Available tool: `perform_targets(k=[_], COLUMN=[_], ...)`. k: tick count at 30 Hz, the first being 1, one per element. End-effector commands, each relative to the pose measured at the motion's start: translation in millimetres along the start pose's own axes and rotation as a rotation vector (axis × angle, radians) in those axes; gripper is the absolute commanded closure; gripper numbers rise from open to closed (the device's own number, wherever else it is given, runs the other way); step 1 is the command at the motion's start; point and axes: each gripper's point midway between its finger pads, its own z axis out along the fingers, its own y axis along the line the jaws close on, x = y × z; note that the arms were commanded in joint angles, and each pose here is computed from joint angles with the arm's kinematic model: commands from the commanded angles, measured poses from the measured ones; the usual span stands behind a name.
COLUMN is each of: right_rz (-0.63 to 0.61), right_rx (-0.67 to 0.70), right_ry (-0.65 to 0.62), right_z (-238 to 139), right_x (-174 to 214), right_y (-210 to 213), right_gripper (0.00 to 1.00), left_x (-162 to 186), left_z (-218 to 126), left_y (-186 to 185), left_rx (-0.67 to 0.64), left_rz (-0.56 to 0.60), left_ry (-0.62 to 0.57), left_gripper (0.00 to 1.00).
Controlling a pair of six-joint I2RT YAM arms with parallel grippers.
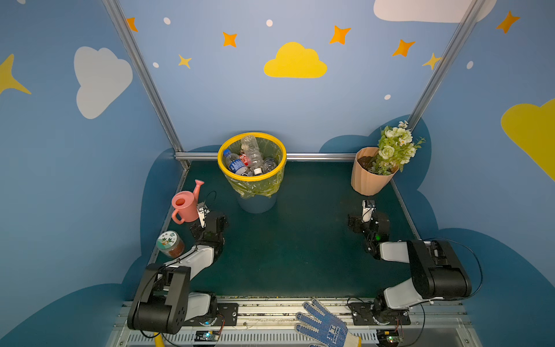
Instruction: Throw the plastic bottles in the bin
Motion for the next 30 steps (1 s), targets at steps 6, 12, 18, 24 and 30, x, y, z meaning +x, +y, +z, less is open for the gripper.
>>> perform_targets(k=[6,12,18,24,30], right_rz=[0.002,0.002,0.003,0.003,0.002], right_rx=[-0.009,-0.012,-0.011,-0.011,-0.012], right_ry=[-0.074,-0.075,-0.076,-0.075,-0.076], right_z=[1.9,1.9,1.6,1.5,1.9], right_x=[-27.2,-27.4,-28.0,-27.4,-27.8], right_y=[-0.8,-0.4,-1.0,-0.9,-0.8], right_gripper=[0.04,0.04,0.04,0.04,0.04], left_x=[-11.1,-2.6,-2.6,-2.0,-2.4], left_z=[25.0,29.7,29.9,30.0,29.8], left_y=[-38.1,-39.4,-38.5,-38.8,-39.1], left_rx=[0.206,0.228,0.225,0.226,0.228], left_rz=[0.028,0.030,0.029,0.032,0.031], left_ry=[-0.057,-0.038,-0.038,-0.037,-0.038], left_gripper=[0.00,0.00,0.00,0.00,0.00])
